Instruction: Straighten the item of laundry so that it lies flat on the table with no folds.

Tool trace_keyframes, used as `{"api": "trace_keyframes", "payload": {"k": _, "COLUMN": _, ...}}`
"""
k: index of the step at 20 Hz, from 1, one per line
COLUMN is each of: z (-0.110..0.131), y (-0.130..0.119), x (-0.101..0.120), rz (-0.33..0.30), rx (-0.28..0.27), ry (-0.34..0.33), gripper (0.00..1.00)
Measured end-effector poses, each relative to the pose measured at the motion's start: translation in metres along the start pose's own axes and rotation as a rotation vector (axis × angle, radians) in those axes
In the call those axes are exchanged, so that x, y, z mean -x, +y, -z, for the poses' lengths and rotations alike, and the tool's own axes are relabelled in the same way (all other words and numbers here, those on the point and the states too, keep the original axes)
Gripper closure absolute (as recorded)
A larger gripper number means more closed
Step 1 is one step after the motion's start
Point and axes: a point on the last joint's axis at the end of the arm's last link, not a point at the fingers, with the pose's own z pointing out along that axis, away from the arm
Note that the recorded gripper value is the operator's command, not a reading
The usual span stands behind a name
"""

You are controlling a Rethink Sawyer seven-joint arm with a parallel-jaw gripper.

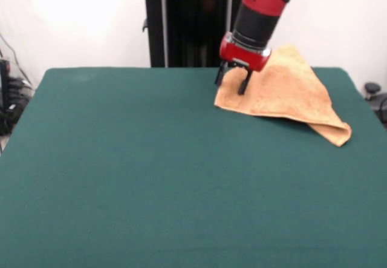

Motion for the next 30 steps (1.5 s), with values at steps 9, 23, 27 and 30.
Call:
{"api": "trace_keyframes", "payload": {"k": 9, "z": -0.017, "y": 0.000, "x": -0.009, "rz": 0.023, "rx": 0.002, "ry": -0.040, "gripper": 0.00}}
{"api": "trace_keyframes", "payload": {"k": 23, "z": -0.019, "y": 0.009, "x": -0.011, "rz": 0.050, "rx": 0.010, "ry": -0.077, "gripper": 1.00}}
{"api": "trace_keyframes", "payload": {"k": 27, "z": -0.019, "y": 0.008, "x": -0.011, "rz": 0.051, "rx": 0.009, "ry": -0.077, "gripper": 1.00}}
{"api": "trace_keyframes", "payload": {"k": 30, "z": -0.019, "y": 0.008, "x": -0.011, "rz": 0.051, "rx": 0.010, "ry": -0.077, "gripper": 1.00}}
